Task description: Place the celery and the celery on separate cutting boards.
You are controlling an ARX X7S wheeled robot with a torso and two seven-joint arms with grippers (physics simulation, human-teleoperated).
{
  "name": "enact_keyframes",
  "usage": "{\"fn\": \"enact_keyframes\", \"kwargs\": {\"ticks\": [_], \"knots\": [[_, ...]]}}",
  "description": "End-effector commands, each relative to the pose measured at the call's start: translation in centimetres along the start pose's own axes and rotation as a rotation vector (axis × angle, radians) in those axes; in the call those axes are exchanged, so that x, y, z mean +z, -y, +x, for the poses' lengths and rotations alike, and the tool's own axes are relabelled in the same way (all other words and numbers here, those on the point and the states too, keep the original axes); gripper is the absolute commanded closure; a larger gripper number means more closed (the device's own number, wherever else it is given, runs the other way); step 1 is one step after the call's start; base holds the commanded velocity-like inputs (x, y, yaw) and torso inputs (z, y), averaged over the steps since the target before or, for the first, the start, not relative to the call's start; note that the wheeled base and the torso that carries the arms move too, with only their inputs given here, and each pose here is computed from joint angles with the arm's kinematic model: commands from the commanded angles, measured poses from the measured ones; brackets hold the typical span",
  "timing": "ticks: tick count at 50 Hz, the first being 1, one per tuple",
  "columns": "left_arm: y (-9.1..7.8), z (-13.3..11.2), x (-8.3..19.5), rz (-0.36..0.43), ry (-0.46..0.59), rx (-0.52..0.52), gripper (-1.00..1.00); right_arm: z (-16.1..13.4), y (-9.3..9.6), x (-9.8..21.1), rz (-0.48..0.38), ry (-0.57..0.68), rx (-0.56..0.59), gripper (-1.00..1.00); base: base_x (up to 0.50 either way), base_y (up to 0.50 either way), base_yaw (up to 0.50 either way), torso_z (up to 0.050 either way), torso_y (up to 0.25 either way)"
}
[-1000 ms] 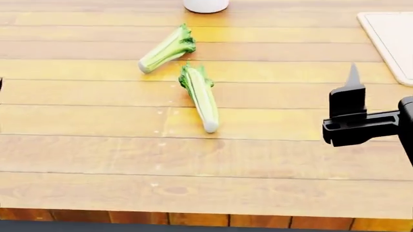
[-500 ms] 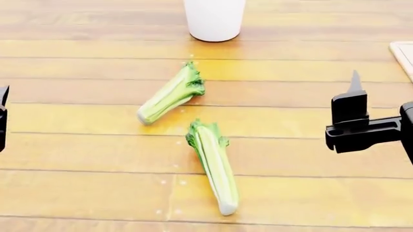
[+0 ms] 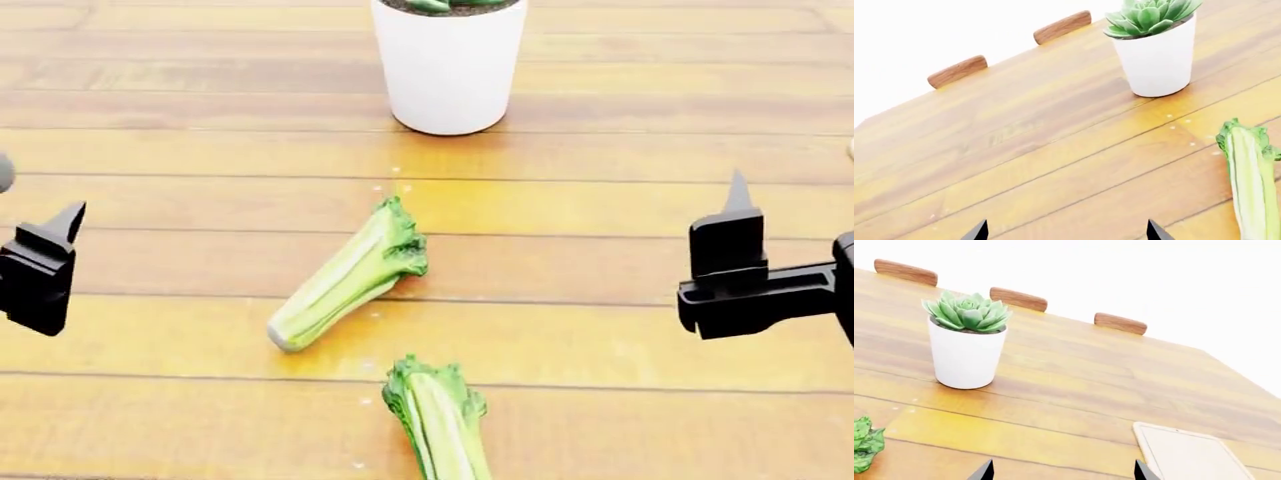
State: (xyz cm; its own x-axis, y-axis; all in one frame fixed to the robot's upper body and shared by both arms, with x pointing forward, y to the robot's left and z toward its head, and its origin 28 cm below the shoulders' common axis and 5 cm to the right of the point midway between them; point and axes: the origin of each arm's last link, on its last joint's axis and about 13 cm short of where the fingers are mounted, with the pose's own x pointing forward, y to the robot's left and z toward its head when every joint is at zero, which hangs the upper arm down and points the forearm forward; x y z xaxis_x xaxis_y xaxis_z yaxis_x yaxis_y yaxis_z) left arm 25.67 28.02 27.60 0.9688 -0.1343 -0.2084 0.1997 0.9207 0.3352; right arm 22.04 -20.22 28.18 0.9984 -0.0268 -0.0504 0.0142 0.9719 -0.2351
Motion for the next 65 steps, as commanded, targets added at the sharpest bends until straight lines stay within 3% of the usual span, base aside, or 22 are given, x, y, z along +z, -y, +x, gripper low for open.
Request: {"fn": "enact_keyframes", "kwargs": {"ticks": [1, 10, 16, 22, 31, 47, 57, 58, 65], "knots": [[2.6, 3.0, 1.8, -0.081, 0.037, -0.232, -1.0, -0.3, -0.3, -0.1, 0.006, -0.01, 0.021, -1.0, 0.0, 0.0, 0.0, 0.0, 0.0], [6.1, 7.3, 3.0, -0.168, 0.045, -0.382, -1.0, -0.3, 0.0, -0.8, 0.011, -0.026, 0.022, -1.0, 0.0, 0.0, 0.0, 0.0, 0.0], [7.0, 9.2, 3.4, -0.223, 0.045, -0.413, -1.0, -0.2, -0.2, -1.2, 0.007, -0.037, 0.03, -1.0, 0.0, 0.0, 0.0, 0.0, 0.0], [8.3, 11.3, 2.2, -0.275, -0.023, -0.473, -1.0, -0.4, -0.2, -1.4, 0.006, -0.038, 0.031, -1.0, 0.0, 0.0, 0.0, 0.0, 0.0], [9.7, 14.2, -0.6, -0.299, -0.121, -0.46, -1.0, -0.6, 0.1, -1.3, 0.015, -0.039, 0.031, -1.0, 0.0, 0.0, 0.0, 0.0, 0.0], [11.6, 14.7, -4.1, -0.261, -0.229, -0.509, -1.0, -0.8, 0.1, -1.8, 0.021, -0.046, 0.035, -1.0, 0.0, 0.0, 0.0, 0.0, 0.0], [11.5, 14.4, -3.9, -0.267, -0.234, -0.508, -1.0, -0.5, -0.3, -2.5, 0.028, -0.057, 0.043, -1.0, 0.0, 0.0, 0.0, 0.0, 0.0], [11.4, 14.2, -3.6, -0.268, -0.228, -0.506, 1.0, -0.5, -0.2, -2.5, 0.03, -0.056, 0.041, -1.0, 0.0, 0.0, 0.0, 0.0, 0.0], [10.7, 12.7, -1.5, -0.259, -0.162, -0.481, 1.0, -0.4, -0.5, -2.4, 0.05, -0.058, 0.055, -1.0, 0.0, 0.0, 0.0, 0.0, 0.0]]}}
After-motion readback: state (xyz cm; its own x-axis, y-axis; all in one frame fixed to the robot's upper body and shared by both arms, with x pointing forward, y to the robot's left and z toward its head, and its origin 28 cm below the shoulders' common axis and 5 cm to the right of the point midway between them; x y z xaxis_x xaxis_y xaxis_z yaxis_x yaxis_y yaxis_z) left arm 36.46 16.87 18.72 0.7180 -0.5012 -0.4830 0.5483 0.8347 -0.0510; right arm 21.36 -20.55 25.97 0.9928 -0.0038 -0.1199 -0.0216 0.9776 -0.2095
